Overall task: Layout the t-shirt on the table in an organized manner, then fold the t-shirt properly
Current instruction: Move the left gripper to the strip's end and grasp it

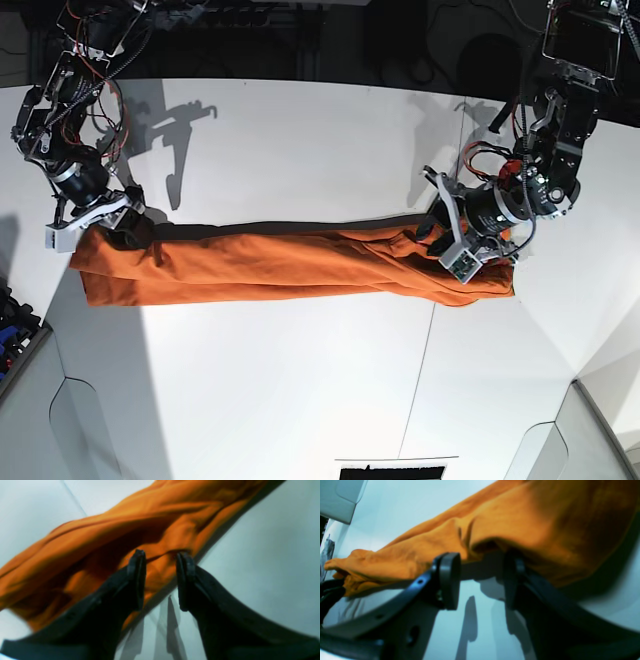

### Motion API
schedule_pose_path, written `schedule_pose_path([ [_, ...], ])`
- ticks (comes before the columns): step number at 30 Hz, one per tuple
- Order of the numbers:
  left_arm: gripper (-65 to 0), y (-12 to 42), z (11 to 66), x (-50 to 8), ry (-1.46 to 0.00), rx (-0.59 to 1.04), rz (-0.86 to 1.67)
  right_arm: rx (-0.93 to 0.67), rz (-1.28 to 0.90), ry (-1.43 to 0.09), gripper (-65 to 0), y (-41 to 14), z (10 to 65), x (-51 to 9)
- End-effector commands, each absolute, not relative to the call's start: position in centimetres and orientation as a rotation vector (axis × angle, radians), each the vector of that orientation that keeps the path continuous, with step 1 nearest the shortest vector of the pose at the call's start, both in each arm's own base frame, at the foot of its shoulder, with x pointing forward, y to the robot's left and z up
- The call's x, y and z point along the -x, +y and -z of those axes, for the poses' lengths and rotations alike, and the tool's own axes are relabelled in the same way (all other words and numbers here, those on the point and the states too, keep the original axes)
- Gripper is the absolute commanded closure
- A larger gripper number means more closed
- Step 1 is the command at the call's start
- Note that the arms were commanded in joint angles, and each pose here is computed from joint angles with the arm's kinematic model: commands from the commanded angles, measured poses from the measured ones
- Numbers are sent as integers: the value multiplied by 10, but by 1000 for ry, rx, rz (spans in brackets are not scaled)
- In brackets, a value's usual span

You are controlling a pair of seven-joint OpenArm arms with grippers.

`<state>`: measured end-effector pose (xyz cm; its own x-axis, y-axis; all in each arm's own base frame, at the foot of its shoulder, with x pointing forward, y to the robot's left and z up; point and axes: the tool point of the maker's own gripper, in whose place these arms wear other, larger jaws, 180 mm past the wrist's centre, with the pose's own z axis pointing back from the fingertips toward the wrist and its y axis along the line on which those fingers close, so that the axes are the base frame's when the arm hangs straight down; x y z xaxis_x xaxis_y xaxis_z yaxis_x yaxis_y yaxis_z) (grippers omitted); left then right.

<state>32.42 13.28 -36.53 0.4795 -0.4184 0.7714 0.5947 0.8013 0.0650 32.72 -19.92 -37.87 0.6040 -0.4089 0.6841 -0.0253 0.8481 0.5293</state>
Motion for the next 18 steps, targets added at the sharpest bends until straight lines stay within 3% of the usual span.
schedule_pose_path([
  [1,-237,134,349,-336,-928,218,633,-533,222,-973,-276,-204,360,-338],
  [9,-237,120,338,-347,-971,242,623,-527,219,-966,-276,-204,362,-337],
  [18,-237,99,358,-334,-917,225,734,-527,219,-966,-276,-204,362,-337],
])
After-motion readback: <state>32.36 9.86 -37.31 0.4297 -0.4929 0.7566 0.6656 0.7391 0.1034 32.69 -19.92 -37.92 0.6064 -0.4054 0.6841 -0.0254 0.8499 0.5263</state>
